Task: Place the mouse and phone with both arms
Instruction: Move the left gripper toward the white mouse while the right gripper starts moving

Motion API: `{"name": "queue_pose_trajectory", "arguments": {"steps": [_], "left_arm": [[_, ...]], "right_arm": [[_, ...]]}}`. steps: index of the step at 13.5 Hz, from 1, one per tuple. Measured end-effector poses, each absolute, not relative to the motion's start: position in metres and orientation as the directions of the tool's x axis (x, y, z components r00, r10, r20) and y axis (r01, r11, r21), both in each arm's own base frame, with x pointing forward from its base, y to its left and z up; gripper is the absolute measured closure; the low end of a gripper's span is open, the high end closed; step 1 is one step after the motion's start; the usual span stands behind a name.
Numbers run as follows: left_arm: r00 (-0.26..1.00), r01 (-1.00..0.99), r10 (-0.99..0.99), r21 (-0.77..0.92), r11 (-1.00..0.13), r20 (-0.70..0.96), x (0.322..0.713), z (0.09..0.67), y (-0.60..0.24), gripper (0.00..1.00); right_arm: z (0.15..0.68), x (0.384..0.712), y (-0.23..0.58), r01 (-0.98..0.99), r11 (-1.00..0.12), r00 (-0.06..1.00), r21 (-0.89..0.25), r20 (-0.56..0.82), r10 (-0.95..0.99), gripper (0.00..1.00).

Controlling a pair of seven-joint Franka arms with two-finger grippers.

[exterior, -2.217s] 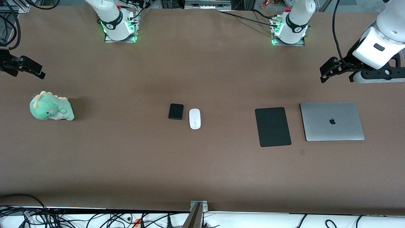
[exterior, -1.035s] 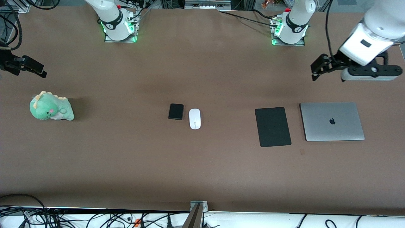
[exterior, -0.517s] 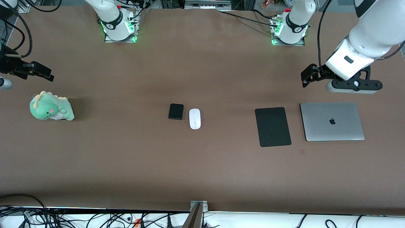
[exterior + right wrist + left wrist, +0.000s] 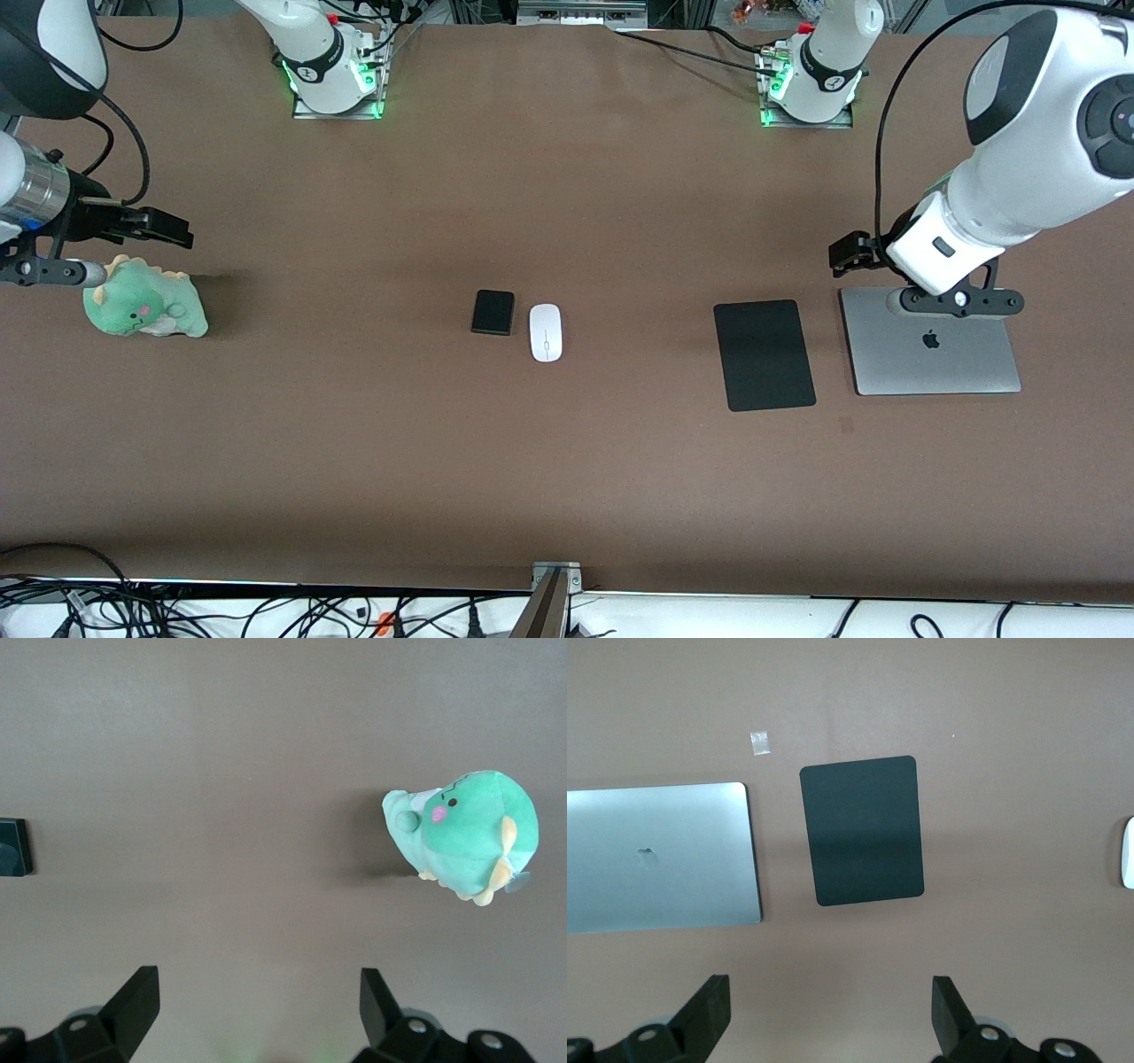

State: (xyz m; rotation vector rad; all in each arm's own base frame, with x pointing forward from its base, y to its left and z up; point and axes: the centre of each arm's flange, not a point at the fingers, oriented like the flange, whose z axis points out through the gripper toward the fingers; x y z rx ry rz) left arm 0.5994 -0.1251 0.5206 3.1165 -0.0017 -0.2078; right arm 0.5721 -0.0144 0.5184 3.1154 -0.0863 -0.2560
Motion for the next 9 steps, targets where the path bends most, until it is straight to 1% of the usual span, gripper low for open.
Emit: {"name": "queue_pose_trajectory", "arguments": {"steps": [2, 6, 9], "left_arm": [[0.987, 0.041, 0.037, 0.025, -0.999, -0.157, 0.602, 0.503, -0.146, 0.00], [0.986, 0.090, 0.083, 0.046, -0.995, -0.142, 0.606, 0.463, -0.217, 0.00], [0.988, 0.092, 0.082, 0.072, -0.993, -0.133, 0.605, 0.416, -0.277, 0.00]], "right_arm": [[0.518, 0.572, -0.014, -0.055, -0.998, 0.985, 0.019, -0.164, -0.057, 0.00], [0.518, 0.572, -0.014, -0.056, -0.998, 0.985, 0.019, -0.165, -0.058, 0.00], [0.517, 0.572, -0.014, -0.057, -0.998, 0.984, 0.020, -0.167, -0.060, 0.00]]}}
